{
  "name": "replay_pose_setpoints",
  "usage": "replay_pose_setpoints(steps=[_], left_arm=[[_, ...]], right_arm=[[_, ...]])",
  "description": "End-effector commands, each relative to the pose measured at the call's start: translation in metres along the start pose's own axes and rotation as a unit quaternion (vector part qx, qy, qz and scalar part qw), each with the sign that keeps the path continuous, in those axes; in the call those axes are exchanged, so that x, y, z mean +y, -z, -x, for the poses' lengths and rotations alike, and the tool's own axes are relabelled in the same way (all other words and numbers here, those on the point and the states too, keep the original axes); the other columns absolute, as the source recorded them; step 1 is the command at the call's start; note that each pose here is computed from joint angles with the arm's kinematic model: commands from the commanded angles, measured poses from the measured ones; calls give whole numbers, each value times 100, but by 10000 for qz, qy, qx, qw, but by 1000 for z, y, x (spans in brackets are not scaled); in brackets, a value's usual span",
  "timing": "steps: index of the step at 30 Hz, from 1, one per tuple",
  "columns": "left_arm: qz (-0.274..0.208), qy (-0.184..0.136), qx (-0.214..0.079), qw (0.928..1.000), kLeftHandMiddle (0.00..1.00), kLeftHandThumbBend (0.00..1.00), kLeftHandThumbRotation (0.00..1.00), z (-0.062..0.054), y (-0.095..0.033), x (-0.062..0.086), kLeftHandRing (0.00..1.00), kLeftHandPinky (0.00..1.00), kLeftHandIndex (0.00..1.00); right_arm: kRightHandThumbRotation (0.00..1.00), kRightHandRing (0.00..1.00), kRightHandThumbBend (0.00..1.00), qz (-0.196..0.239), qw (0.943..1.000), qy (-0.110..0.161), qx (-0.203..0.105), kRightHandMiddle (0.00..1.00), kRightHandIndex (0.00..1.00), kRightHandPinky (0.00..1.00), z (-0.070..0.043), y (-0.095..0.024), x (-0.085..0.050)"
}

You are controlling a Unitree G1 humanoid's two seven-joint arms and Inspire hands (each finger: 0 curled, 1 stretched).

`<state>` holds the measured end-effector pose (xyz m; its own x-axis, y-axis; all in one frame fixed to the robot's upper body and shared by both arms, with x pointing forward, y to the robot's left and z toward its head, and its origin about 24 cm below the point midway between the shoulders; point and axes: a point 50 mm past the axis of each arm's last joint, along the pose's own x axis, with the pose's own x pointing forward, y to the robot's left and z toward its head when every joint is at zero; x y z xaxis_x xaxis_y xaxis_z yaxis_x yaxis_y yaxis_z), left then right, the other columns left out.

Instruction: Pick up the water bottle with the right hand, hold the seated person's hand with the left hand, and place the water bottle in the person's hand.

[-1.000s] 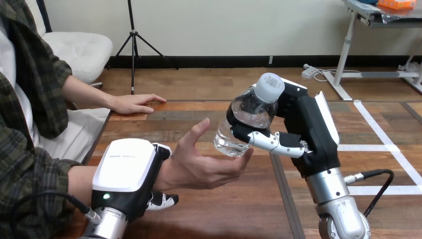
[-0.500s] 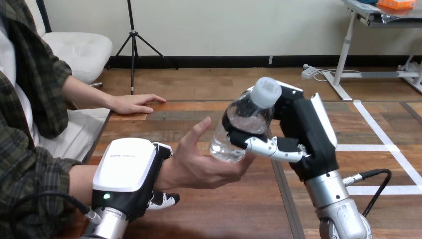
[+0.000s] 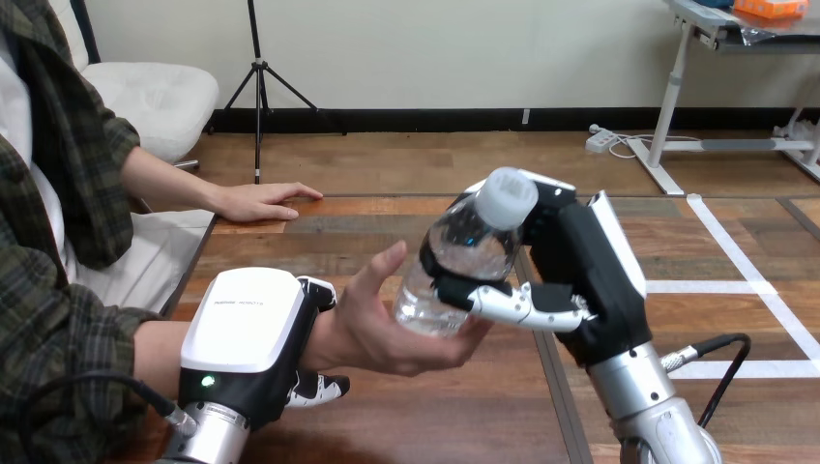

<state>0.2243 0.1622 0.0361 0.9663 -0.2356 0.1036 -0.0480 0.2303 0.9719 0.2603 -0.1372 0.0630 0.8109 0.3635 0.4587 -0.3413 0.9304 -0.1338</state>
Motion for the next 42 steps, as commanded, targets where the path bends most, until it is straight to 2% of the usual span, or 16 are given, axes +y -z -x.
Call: replay_pose_setpoints(steps=[1, 11, 29, 42], left_arm=[[-67, -293, -104, 9995, 35, 89, 0, -8, -2, 12, 31, 28, 35], [-53, -308, -108, 9995, 35, 90, 0, -9, -2, 12, 31, 28, 35], [33, -264, -81, 9996, 34, 88, 0, -9, -3, 12, 30, 28, 35], [58, -245, -71, 9997, 35, 89, 0, -8, -4, 11, 31, 28, 35]], right_arm=[[0, 40, 68, 76, 9986, -171, -492, 45, 49, 34, -13, -18, 3], [0, 38, 69, 113, 9973, -556, -465, 43, 48, 33, -7, -19, 10], [0, 36, 71, 83, 9937, -1086, -275, 42, 48, 31, -1, -17, 21], [0, 38, 73, 193, 9896, -1400, -284, 43, 49, 33, 1, -14, 30]])
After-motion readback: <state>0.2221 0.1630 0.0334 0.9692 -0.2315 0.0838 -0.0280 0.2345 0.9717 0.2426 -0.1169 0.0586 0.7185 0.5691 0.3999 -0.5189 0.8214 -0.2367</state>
